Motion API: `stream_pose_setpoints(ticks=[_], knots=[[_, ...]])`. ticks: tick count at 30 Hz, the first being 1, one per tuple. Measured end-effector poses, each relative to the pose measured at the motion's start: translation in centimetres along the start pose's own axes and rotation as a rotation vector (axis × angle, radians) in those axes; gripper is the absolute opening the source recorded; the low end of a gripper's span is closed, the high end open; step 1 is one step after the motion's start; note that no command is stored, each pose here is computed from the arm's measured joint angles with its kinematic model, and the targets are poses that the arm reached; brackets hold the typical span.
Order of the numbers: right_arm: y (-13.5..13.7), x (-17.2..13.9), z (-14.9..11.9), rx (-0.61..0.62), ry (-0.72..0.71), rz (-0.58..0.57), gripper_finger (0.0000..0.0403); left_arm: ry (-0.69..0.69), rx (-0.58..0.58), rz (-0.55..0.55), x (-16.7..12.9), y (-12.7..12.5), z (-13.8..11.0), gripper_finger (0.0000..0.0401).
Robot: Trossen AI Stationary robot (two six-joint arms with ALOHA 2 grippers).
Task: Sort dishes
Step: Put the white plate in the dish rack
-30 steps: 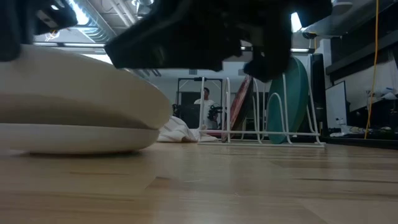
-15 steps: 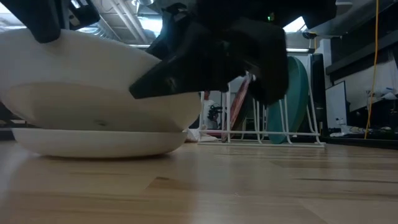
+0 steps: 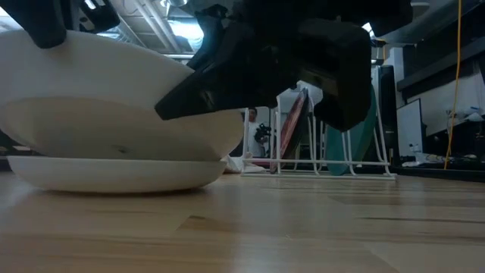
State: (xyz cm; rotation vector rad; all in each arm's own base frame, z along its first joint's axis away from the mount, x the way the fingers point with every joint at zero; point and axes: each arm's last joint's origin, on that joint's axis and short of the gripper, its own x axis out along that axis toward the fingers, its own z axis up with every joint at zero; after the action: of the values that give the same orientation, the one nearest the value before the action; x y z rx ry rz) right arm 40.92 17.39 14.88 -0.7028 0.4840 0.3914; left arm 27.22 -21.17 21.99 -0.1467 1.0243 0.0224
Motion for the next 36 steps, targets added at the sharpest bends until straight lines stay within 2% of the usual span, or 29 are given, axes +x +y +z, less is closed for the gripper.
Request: stream_pose_setpoints(ticks=[6, 12, 17, 22, 25, 32, 36], knots=[[-0.1, 0.0, 0.2, 0.045, -0.030, 0.005, 0.0043, 0.000, -0.008, -0.008, 0.0, -0.1, 0.0, 0.0054], [-0.4, 0.0, 0.7, 0.064, -0.046, 0.006, 0.0016, -0.002, 0.000, -0.006, 0.1, 0.0, 0.0, 0.0086], [-1.0, 0.0, 2.0, 0.065, -0.079, 0.019, 0.0024, 0.013, -0.045, 0.009, 0.6, 0.4, -0.8, 0.0123], [-1.6, -0.1, 2.9, 0.060, -0.072, 0.022, 0.0039, 0.026, 0.018, 0.031, 0.9, 0.7, -1.2, 0.0139], [-1.7, -0.2, 3.0, 0.062, -0.065, 0.026, 0.0036, 0.028, 0.035, 0.034, 1.0, 0.7, -1.2, 0.0122], [-1.8, -0.2, 3.1, 0.059, -0.063, 0.018, 0.0051, 0.006, 0.138, 0.083, 0.8, 0.9, -1.2, 0.0022], [-1.8, -0.3, 3.1, 0.056, -0.060, 0.020, 0.0055, -0.007, 0.167, 0.100, 0.9, 0.9, -1.2, 0.0022]])
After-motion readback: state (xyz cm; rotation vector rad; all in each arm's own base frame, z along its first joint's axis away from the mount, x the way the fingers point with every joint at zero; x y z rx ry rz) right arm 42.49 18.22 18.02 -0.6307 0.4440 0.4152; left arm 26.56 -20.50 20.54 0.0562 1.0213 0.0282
